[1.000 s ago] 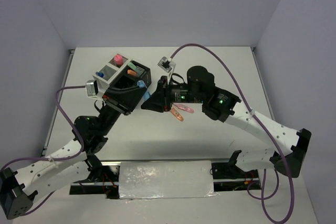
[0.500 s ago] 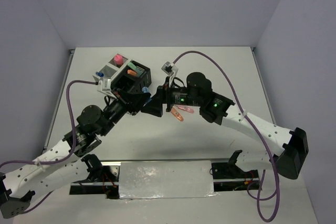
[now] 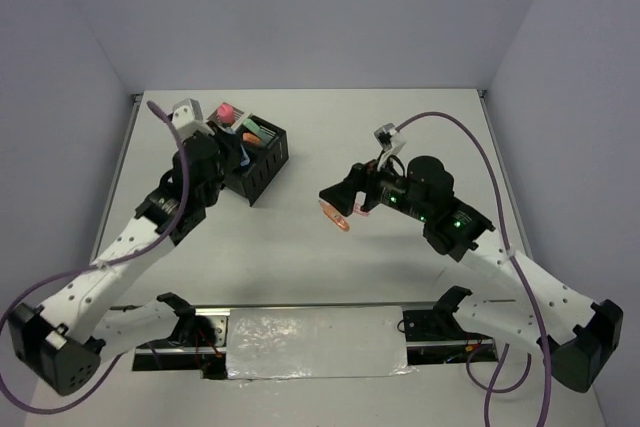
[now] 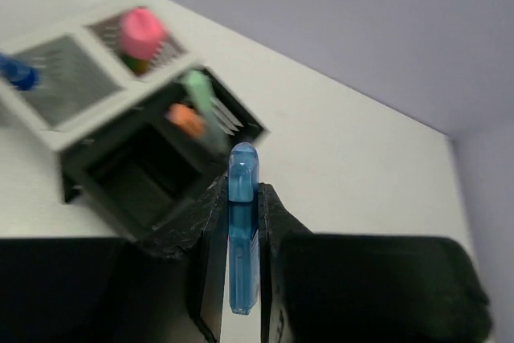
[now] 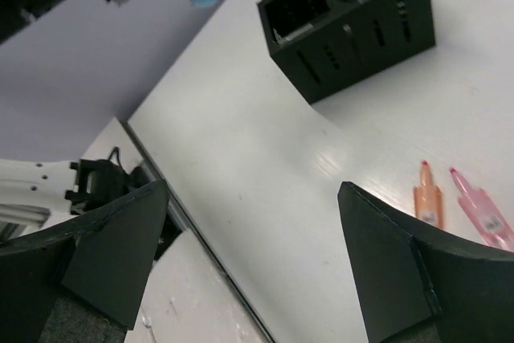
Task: Sort the stationery into containers
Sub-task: Place the pen in the storage box.
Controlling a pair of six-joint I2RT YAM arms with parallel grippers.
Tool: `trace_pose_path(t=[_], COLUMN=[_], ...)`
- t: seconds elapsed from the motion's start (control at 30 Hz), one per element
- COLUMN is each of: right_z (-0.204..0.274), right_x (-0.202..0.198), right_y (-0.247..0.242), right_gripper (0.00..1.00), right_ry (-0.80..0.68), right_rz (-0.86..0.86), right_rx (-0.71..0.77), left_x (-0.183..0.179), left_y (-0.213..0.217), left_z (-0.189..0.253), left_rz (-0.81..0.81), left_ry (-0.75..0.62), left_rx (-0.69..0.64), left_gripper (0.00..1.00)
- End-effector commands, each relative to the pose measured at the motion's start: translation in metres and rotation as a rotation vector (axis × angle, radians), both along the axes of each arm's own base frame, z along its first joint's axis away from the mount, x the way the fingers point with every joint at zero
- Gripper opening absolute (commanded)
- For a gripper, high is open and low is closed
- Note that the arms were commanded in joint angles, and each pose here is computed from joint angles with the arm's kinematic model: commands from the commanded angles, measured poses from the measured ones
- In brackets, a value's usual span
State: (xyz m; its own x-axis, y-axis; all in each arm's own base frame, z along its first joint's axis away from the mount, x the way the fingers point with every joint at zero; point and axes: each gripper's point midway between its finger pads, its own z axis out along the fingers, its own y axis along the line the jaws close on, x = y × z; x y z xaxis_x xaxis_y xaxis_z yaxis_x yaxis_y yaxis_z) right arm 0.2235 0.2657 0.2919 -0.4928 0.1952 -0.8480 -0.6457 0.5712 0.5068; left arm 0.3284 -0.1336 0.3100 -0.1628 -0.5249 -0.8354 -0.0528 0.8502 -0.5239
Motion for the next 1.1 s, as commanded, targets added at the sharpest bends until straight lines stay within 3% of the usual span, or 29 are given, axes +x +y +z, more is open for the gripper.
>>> trace_pose_path(t=[0.0, 0.2, 0.43, 0.67, 0.73, 0.77, 0.83, 0.87, 1.07], right_z=[-0.025, -0.038, -0.038, -0.036, -0.038, -0.036, -0.039, -0.039, -0.063], right_x=[0.001, -0.013, -0.033, -0.027, -0.025, -0.024, -0.018, -0.016, 0.008], right_y=[-0.021, -0.034, -0.036, -0.031, -0.027, -0.026, -0.026, -0.026, -0.028], right_gripper=[0.94, 0.94, 0.94, 0.94, 0.95, 0.95, 0.95, 0.95, 0.96], right_ry=[0.000, -0.007, -0.022, -0.014, -0.009, -0.014, -0.013, -0.014, 0.032], right_rz=[-0.070, -0.066, -0.009, -0.004, 0.012, 0.014, 0.000, -0.005, -0.077], right_rx=[-0.098, -0.122, -0.085, -0.105, -0.116, -0.116, -0.134, -0.139, -0.255], left_x=[0.035, 0.081, 0.102, 0.108, 0.108, 0.107, 0.104, 0.103, 0.086], left_y=[0.036, 0.049, 0.053, 0.048, 0.051, 0.052, 0.055, 0.056, 0.061], left_z=[-0.023, -0.050, -0.065, -0.104, -0.113, -0.115, -0.116, -0.111, -0.070], left_rz=[0.181, 0.224, 0.219, 0.204, 0.228, 0.232, 0.245, 0.253, 0.259], left_ry=[0.082, 0.077, 0.094, 0.147, 0.170, 0.174, 0.180, 0.169, 0.138], left_rx=[0.097, 0.174, 0.214, 0.203, 0.206, 0.206, 0.204, 0.199, 0.153], left_gripper=[0.00, 0.00, 0.00, 0.24, 0.36, 0.49, 0.57, 0.68, 0.94])
